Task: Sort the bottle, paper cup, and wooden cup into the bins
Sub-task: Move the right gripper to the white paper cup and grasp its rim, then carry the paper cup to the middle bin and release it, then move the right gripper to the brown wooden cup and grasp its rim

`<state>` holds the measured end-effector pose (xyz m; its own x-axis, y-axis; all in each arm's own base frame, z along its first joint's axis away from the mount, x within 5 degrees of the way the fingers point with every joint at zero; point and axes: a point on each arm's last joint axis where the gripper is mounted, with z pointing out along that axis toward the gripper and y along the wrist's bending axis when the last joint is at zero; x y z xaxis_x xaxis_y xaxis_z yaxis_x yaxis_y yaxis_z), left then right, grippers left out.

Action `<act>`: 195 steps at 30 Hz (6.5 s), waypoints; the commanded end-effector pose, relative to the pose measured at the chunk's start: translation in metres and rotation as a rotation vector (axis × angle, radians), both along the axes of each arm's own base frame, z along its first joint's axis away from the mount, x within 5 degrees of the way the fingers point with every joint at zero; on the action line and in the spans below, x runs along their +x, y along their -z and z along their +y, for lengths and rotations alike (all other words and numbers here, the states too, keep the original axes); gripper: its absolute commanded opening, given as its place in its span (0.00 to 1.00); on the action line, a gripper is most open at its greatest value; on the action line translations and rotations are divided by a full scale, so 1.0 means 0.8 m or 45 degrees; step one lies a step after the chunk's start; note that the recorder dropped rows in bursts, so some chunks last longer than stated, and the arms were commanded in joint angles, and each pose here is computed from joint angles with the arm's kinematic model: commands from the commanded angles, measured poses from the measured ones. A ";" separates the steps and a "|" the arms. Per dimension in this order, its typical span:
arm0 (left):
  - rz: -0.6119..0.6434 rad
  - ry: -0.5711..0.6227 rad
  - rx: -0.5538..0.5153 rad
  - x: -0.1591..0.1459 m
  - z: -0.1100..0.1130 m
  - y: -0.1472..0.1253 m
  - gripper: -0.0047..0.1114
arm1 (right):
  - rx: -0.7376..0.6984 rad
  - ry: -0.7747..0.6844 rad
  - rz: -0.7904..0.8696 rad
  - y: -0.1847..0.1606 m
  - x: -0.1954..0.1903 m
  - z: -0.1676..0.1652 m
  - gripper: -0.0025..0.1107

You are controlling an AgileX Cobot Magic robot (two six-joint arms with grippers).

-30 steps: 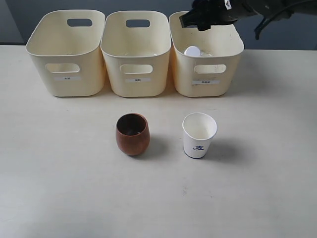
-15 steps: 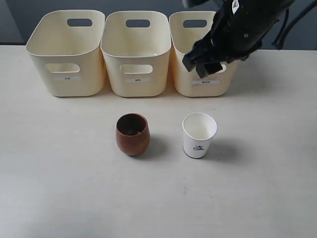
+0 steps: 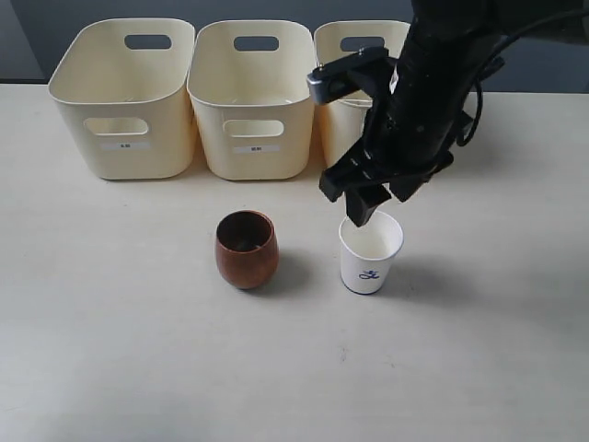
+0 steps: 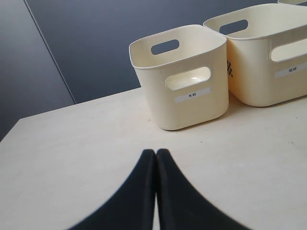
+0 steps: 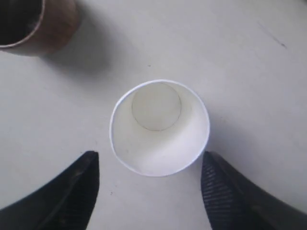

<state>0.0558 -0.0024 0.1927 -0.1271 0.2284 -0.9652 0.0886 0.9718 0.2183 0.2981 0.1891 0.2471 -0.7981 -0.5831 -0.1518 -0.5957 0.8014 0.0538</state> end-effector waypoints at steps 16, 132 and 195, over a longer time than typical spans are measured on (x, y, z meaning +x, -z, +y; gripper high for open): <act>-0.010 -0.004 -0.002 0.000 0.000 0.000 0.04 | -0.121 -0.028 0.090 0.043 0.013 0.002 0.54; -0.011 -0.004 0.004 0.000 0.000 0.000 0.04 | 0.109 -0.044 -0.686 -0.014 0.209 0.072 0.03; -0.011 -0.004 0.004 0.000 0.000 0.000 0.04 | 0.231 -0.507 -0.208 -0.057 0.014 0.183 0.36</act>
